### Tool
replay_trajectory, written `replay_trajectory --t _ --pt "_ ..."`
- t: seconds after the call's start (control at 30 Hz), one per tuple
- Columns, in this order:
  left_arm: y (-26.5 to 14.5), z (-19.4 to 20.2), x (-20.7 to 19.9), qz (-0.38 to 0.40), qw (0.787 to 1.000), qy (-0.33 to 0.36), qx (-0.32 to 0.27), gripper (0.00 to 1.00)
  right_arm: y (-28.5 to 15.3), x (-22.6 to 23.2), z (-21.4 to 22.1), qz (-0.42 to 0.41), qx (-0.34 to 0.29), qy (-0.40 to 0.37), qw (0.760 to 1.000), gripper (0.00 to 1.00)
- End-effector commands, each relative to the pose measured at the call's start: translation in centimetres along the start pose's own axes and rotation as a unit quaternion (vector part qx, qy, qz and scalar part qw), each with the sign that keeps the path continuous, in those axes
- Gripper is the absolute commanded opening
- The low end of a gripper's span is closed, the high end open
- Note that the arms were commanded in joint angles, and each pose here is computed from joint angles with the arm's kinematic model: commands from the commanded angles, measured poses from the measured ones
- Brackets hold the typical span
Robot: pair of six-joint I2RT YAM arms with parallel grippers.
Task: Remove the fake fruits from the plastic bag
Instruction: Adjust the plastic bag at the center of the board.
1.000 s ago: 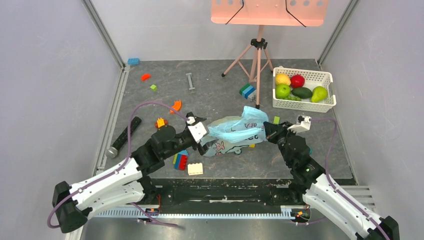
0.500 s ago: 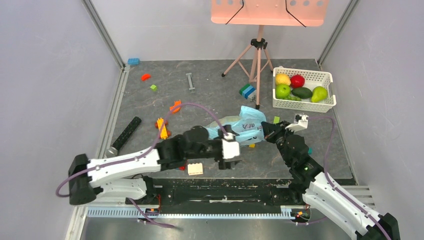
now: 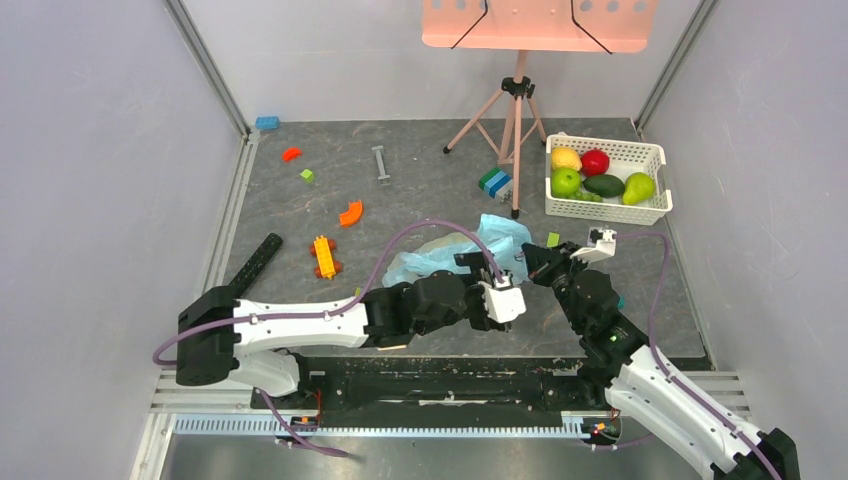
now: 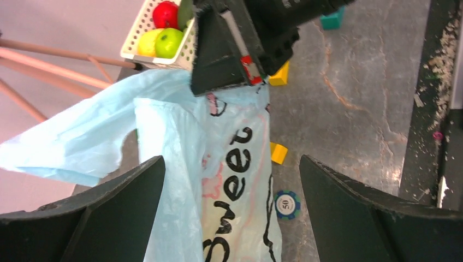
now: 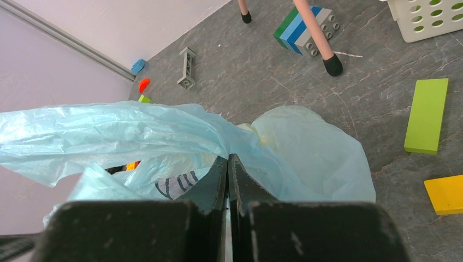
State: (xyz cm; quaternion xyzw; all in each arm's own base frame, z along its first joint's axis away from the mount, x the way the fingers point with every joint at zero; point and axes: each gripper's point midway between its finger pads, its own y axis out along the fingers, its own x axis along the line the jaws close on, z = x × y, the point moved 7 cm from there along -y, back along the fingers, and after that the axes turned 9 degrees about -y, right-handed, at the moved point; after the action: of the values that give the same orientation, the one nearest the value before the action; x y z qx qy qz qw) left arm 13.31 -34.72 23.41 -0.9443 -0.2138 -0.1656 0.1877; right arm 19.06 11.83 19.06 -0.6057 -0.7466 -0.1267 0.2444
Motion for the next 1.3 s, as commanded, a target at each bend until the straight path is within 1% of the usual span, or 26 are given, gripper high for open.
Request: replay_trajectory --t 0.0,0.1,0.2,0.33,0.47,0.57,0.6,0.67,0.77,0.87,0.9,0.93,1.03,1.1,1.17,1.27 --pt "-1.3 -4.2 2.4 -0.07 0.994 -0.012 -0.078 0.98 -0.1 0.8 -1.2 -0.015 -0.019 -0.003 1.0 0.0" --pt "-1.8 -4.8 2.7 -0.066 0.994 -0.014 -0.09 0.97 0.0 0.7 -1.0 -0.016 -0.016 -0.003 1.0 0.0" --pt "-2.0 -4.9 2.7 -0.06 0.994 -0.011 -0.088 0.96 0.0 0.7 -0.8 -0.017 -0.014 -0.004 1.0 0.0" --pt "-1.2 -4.2 2.3 -0.057 0.996 -0.004 -0.07 0.97 -0.1 0.7 -0.8 -0.02 -0.013 -0.004 1.0 0.0" --pt "0.1 -3.1 1.9 -0.058 0.998 0.009 -0.036 0.98 -0.1 0.8 -1.0 -0.022 -0.016 -0.005 1.0 0.0" --pt "0.7 -2.8 2.1 -0.076 0.997 0.011 -0.022 0.98 -0.2 0.9 -1.1 -0.026 -0.015 -0.011 0.999 0.0" --pt "0.8 -2.7 2.3 -0.087 0.996 0.008 -0.016 0.97 -0.3 0.9 -1.2 -0.027 -0.016 -0.012 0.999 0.0" --pt "1.2 -2.4 2.5 -0.096 0.995 0.011 0.0 0.86 -0.4 0.9 -1.2 -0.029 -0.017 -0.017 0.999 0.0" --pt "1.4 -1.8 2.2 -0.09 0.996 0.015 0.016 0.74 -0.6 0.8 -1.4 -0.034 -0.023 -0.028 0.999 0.0" --pt "1.2 -1.3 2.1 -0.09 0.996 0.011 0.021 0.65 -0.7 0.9 -1.7 -0.04 -0.027 -0.039 0.998 0.01" --pt "1.0 -1.2 2.2 -0.093 0.995 0.009 0.021 0.59 -0.7 1.0 -1.7 -0.042 -0.027 -0.043 0.998 0.02" --pt "0.9 -1.3 2.3 -0.097 0.995 0.006 0.019 0.49 -0.8 1.1 -1.8 -0.047 -0.027 -0.049 0.997 0.03" --pt "0.1 -1.5 2.8 -0.11 0.994 -0.002 0.009 0.28 -0.9 1.4 -2.0 -0.06 -0.026 -0.07 0.995 0.07" --pt "-0.5 -1.9 3.2 -0.118 0.993 -0.008 -0.004 0.13 -1.0 1.6 -2.3 -0.075 -0.028 -0.098 0.992 0.15" --pt "-1.3 -2.1 3.5 -0.125 0.992 -0.016 -0.019 0.03 -1.2 2.1 -2.6 -0.105 -0.031 -0.143 0.984 0.28" --pt "-2.7 -2.3 3.8 -0.137 0.988 -0.043 -0.058 0.02 -1.8 2.9 -3.4 -0.152 -0.044 -0.209 0.965 0.44"
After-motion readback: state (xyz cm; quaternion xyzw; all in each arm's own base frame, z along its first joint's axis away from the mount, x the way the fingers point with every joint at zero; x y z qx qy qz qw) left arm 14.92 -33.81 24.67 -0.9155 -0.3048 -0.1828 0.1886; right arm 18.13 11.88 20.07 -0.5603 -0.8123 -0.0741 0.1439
